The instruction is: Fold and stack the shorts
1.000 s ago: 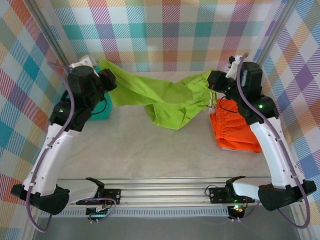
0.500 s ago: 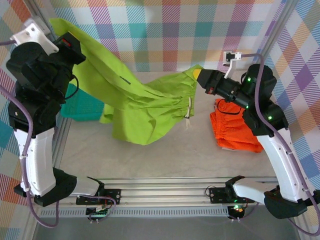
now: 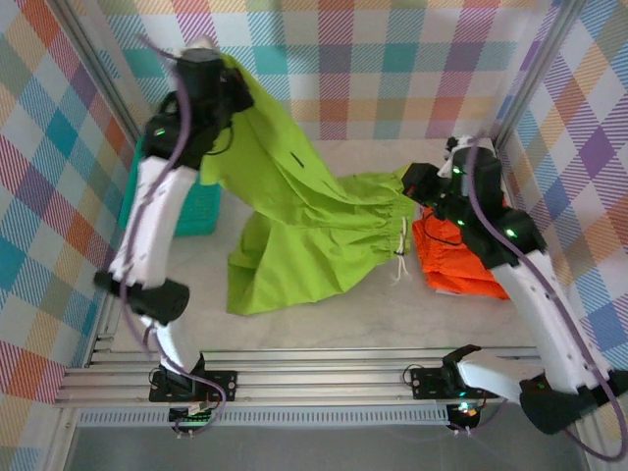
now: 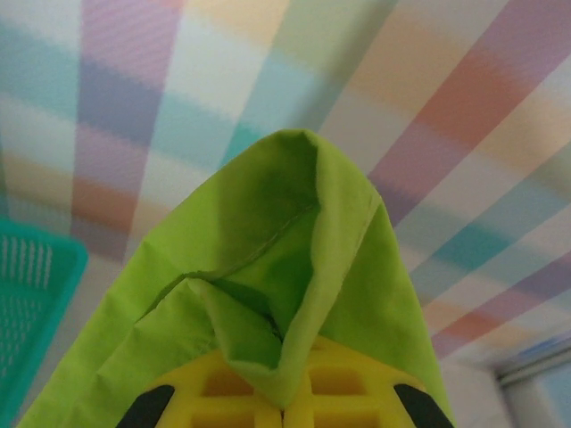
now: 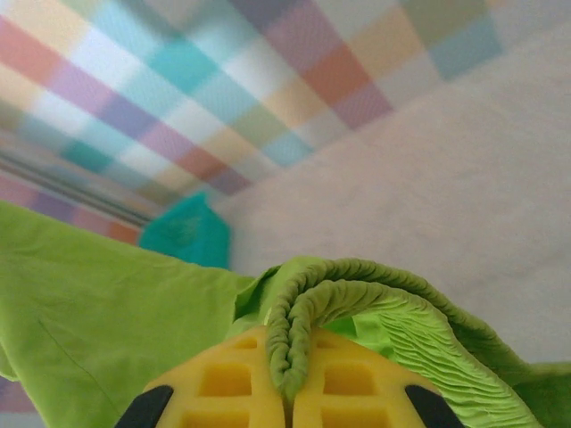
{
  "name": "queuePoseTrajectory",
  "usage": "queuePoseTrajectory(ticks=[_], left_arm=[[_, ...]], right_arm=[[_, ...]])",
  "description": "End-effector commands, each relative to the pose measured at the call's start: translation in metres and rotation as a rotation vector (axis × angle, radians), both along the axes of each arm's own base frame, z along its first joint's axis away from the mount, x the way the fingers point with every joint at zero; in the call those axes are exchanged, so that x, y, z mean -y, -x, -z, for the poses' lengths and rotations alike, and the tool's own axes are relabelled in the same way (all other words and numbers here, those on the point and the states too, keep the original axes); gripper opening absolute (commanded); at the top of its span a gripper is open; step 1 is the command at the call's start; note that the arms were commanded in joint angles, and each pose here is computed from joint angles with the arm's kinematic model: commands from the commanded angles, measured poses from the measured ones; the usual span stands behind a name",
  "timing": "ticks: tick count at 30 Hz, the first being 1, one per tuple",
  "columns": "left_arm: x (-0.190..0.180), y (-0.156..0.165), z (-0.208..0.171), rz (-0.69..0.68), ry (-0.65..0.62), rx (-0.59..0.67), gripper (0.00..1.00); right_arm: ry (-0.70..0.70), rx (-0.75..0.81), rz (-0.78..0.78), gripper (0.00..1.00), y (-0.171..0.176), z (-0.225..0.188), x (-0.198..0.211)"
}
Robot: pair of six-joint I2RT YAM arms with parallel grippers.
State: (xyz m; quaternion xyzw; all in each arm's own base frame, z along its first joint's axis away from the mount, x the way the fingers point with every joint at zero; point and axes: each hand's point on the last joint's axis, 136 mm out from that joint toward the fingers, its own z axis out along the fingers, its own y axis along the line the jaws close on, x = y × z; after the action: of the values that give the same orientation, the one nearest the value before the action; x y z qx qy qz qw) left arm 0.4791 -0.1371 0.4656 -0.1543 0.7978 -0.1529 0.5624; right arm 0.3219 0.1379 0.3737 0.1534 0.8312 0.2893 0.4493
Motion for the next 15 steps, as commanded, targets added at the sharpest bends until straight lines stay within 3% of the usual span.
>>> queuePoseTrajectory(ticks=[1,6,9,12,15], left_arm=[[0.016,-0.046,0.077,0.008,0.041,-0.155,0.01],[0.031,-0.103,0.147,0.016,0.108,-0.241,0.15],[0.038,-0.113,0.144,0.042,0.123,-0.225,0.40],[0.034,-0.097,0.123,0.047,0.135,-0.218,0.57],[0.024,-0.063,0.109,0.048,0.130,-0.251,0.67]], right_arm=[[0.050,-0.117,0.088,0.00,-0.035,0.048,0.013],[-0.014,-0.200,0.107,0.00,-0.102,0.089,0.023],[-0.056,-0.261,0.108,0.04,-0.142,0.109,0.027],[-0.116,-0.314,0.082,0.17,-0.177,0.122,0.026],[-0.154,-0.373,0.076,0.46,-0.203,0.134,0.030]])
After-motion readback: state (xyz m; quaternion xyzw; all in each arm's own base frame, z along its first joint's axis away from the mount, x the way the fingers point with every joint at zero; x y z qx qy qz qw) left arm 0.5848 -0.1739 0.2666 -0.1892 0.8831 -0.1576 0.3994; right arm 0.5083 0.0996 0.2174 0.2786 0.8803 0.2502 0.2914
